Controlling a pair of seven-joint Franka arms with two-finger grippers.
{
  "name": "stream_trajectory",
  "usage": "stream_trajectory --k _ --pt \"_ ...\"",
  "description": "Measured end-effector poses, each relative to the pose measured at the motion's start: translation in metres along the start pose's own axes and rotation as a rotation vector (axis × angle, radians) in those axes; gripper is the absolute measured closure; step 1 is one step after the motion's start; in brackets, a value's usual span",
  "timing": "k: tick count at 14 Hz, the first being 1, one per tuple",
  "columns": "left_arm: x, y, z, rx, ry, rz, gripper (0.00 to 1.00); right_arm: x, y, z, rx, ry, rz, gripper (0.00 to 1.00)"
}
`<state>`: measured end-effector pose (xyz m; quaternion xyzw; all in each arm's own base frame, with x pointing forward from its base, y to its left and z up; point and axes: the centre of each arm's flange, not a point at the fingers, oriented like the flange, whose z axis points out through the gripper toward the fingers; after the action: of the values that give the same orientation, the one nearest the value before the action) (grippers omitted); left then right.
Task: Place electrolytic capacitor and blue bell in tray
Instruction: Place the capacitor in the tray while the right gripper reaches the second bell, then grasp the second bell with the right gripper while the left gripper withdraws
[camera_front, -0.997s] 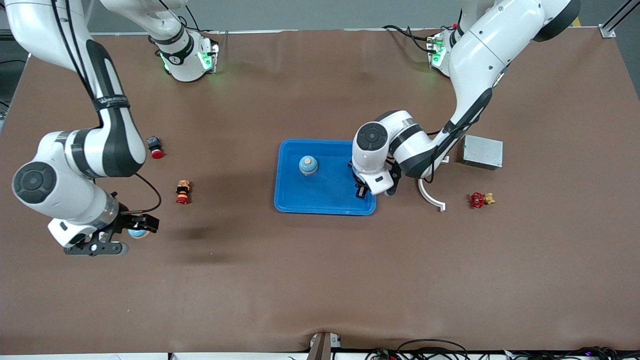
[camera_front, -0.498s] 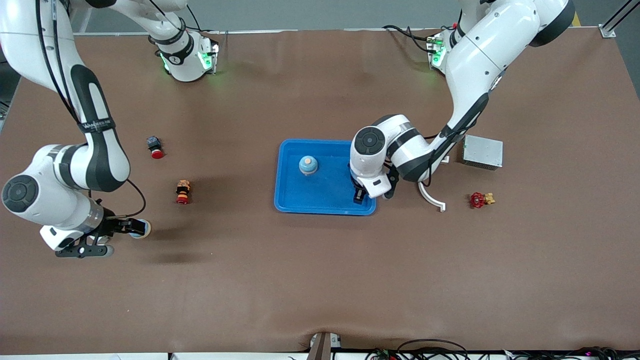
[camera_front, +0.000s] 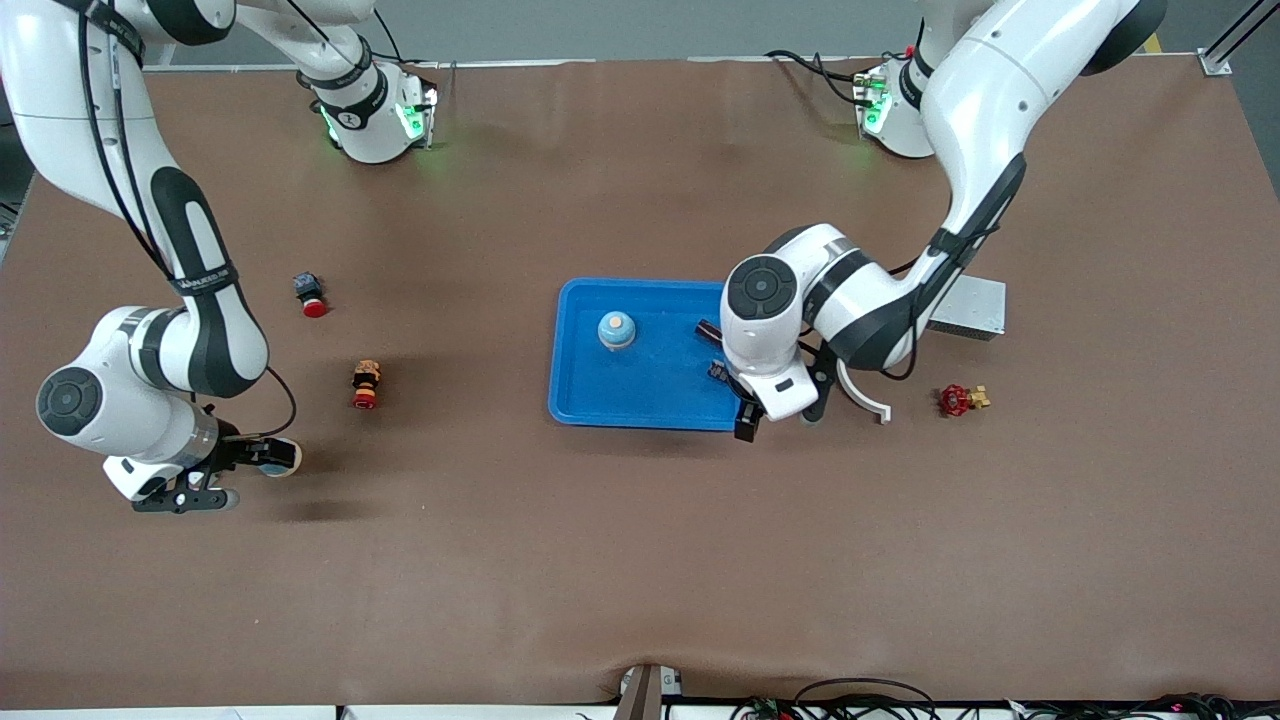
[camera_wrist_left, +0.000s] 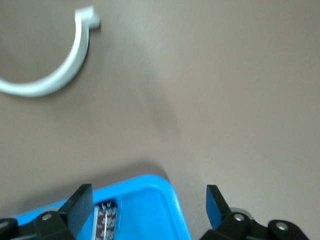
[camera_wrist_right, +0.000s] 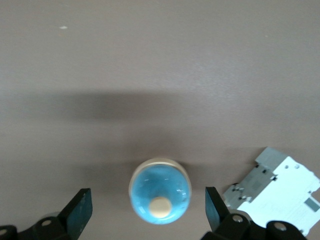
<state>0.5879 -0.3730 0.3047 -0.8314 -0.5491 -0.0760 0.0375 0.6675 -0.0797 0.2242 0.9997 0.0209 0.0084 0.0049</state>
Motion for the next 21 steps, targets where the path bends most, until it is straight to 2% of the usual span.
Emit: stream_trajectory --k 2,5,9,11,12,14,15,19,21 --pt "0.029 0.006 -0.026 -0.016 0.021 0.082 0.00 -0.007 0.005 0.012 -0.004 0.018 -0.001 0.00" --pt "0.076 0.007 -0.052 -0.022 0.012 0.219 0.00 -0.018 0.001 0.030 -0.007 0.040 -0.002 0.00" --pt "0.143 -0.005 -0.075 0.053 -0.004 0.365 0.00 -0.023 -0.002 0.037 0.002 0.039 0.001 0.00" --pt "0.174 -0.012 -0.092 0.060 0.009 0.423 0.00 -0.024 -0.004 0.039 0.002 0.042 0.000 0.00" --pt "0.188 -0.014 -0.101 0.056 0.016 0.453 0.00 -0.024 -0.004 0.039 0.003 0.042 -0.001 0.07" --pt "0.209 -0.018 -0.116 0.041 0.010 0.504 0.00 -0.024 -0.005 0.039 0.004 0.042 -0.003 0.30" --pt "0.220 -0.020 -0.122 0.035 0.001 0.515 0.00 -0.024 -0.006 0.039 0.004 0.043 -0.003 0.37" --pt "0.272 -0.034 -0.149 0.030 -0.068 0.546 0.00 -0.021 -0.015 0.035 0.009 0.046 -0.012 0.37" --pt "0.294 -0.041 -0.156 0.023 -0.091 0.573 0.00 -0.018 -0.021 0.024 0.016 0.029 -0.004 0.37"
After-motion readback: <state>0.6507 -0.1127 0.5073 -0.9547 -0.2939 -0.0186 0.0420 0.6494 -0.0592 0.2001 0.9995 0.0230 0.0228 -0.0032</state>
